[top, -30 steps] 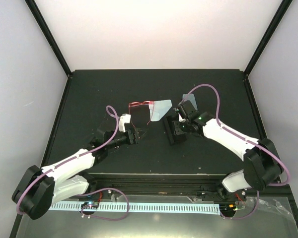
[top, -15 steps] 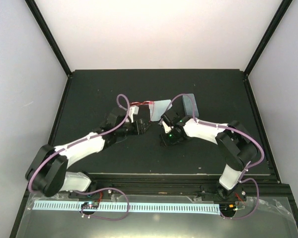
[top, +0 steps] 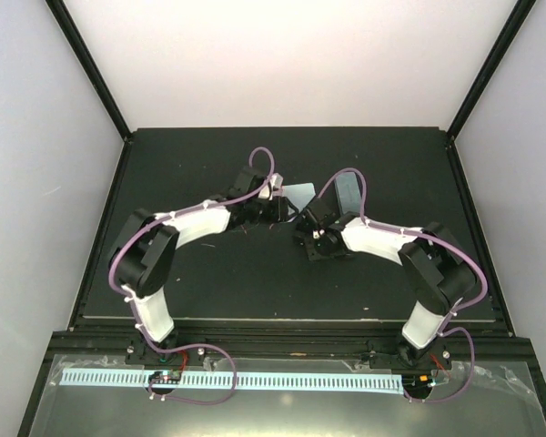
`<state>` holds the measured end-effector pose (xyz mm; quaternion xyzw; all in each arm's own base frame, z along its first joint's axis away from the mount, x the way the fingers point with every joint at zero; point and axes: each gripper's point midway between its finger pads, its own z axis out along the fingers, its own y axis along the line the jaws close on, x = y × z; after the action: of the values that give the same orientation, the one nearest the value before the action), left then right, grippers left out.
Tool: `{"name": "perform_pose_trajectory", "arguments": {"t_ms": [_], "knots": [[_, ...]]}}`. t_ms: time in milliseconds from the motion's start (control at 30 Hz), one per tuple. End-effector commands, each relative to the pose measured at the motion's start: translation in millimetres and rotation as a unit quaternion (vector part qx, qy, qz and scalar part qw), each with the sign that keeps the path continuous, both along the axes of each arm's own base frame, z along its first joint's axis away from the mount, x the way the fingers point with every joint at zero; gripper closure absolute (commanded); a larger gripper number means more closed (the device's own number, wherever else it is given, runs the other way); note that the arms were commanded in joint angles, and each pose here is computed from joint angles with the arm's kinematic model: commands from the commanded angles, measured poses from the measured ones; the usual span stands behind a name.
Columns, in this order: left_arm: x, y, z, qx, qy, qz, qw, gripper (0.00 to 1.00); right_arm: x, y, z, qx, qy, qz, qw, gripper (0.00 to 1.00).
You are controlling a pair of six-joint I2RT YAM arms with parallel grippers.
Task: Organize the sunglasses
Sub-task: Move the sunglasses case at the center of the board, then move the glasses cleaning cloth to the center of the board.
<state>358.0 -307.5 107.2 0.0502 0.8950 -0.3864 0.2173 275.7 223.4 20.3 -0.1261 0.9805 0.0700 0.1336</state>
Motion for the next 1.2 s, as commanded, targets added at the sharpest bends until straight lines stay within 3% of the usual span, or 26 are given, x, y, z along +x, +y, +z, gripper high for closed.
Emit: {"name": "perform_pose_trajectory", "arguments": {"t_ms": [0,367,667,1033,1167], "knots": [[19.0,-7.4,-18.4,0.042,0.02,-0.008,0.999,0.52,9.1,3.9,16.7,0.033,-0.034,-0.019,0.999,0.53],[35.8,-7.3,-64.0,0.104,0.083,0.024,0.991,0.51,-3.4,-4.7,33.6,0.062,-0.052,-0.029,0.996,0.53],[50.2,-22.3,-65.9,0.09,0.074,0.011,0.993,0.66,-6.5,-5.6,36.5,0.066,-0.053,-0.028,0.996,0.54],[51.0,-28.5,-77.4,0.097,0.108,0.0,0.989,0.68,-5.9,-11.0,38.6,0.056,-0.06,-0.033,0.996,0.55],[48.5,-30.5,-85.8,0.099,0.124,-0.007,0.987,0.76,-5.5,-12.6,40.2,0.054,-0.063,-0.035,0.996,0.55]]}}
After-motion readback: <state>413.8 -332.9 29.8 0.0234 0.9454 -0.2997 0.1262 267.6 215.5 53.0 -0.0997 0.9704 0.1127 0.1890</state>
